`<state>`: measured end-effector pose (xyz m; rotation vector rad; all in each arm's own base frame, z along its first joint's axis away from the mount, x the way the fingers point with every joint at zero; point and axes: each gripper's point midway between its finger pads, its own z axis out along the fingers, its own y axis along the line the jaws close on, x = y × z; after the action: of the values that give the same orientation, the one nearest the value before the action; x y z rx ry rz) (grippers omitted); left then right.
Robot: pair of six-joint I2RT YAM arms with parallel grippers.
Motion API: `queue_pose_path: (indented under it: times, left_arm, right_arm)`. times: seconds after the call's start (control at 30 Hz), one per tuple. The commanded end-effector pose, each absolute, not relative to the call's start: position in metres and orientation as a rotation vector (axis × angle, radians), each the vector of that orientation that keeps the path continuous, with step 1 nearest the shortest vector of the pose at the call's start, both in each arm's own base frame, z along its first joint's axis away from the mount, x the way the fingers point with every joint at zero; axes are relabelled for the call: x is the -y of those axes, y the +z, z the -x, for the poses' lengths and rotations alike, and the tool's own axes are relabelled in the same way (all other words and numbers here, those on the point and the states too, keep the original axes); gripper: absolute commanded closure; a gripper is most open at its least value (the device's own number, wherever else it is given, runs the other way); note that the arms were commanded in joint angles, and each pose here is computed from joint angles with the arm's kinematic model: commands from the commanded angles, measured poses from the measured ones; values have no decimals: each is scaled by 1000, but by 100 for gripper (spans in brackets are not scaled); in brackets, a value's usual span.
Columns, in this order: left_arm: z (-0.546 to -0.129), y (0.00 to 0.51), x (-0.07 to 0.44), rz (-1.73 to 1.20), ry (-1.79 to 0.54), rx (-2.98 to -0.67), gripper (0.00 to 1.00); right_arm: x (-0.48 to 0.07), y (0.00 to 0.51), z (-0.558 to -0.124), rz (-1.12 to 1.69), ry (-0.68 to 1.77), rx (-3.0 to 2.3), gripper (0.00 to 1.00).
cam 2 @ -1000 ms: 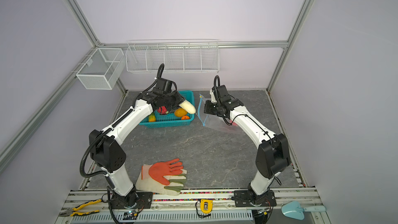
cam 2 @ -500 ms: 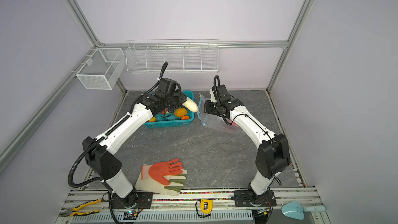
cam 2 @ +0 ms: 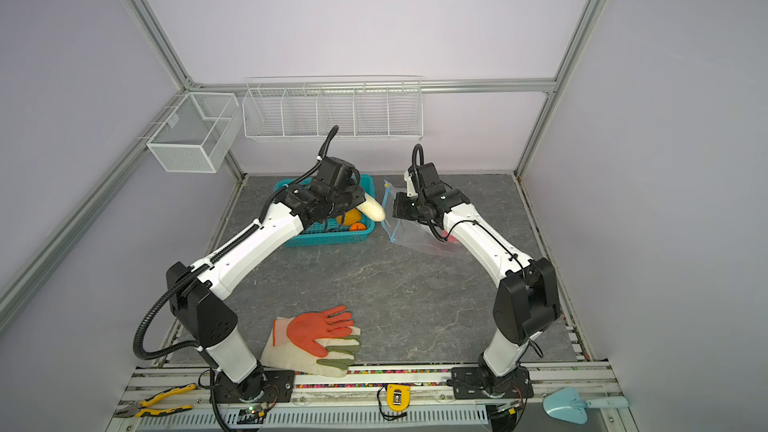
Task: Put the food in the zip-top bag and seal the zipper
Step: 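Carry the white radish with the left gripper toward the bag's open mouth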
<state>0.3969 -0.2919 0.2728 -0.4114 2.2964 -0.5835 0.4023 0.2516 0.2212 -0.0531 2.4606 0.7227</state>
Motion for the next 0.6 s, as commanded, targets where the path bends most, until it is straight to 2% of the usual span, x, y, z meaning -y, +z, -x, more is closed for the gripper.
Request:
queue_pose_path:
  times: [0.0,0.57]
  left_arm:
    - [-396,276,288,481,-505,-2266,71]
    - [-391,274,298,477,-475,-2278,71]
  right_arm:
    - [-256,223,-405,47,721,-2463,94]
    - [-258,225,-405,53,726,-2457,94]
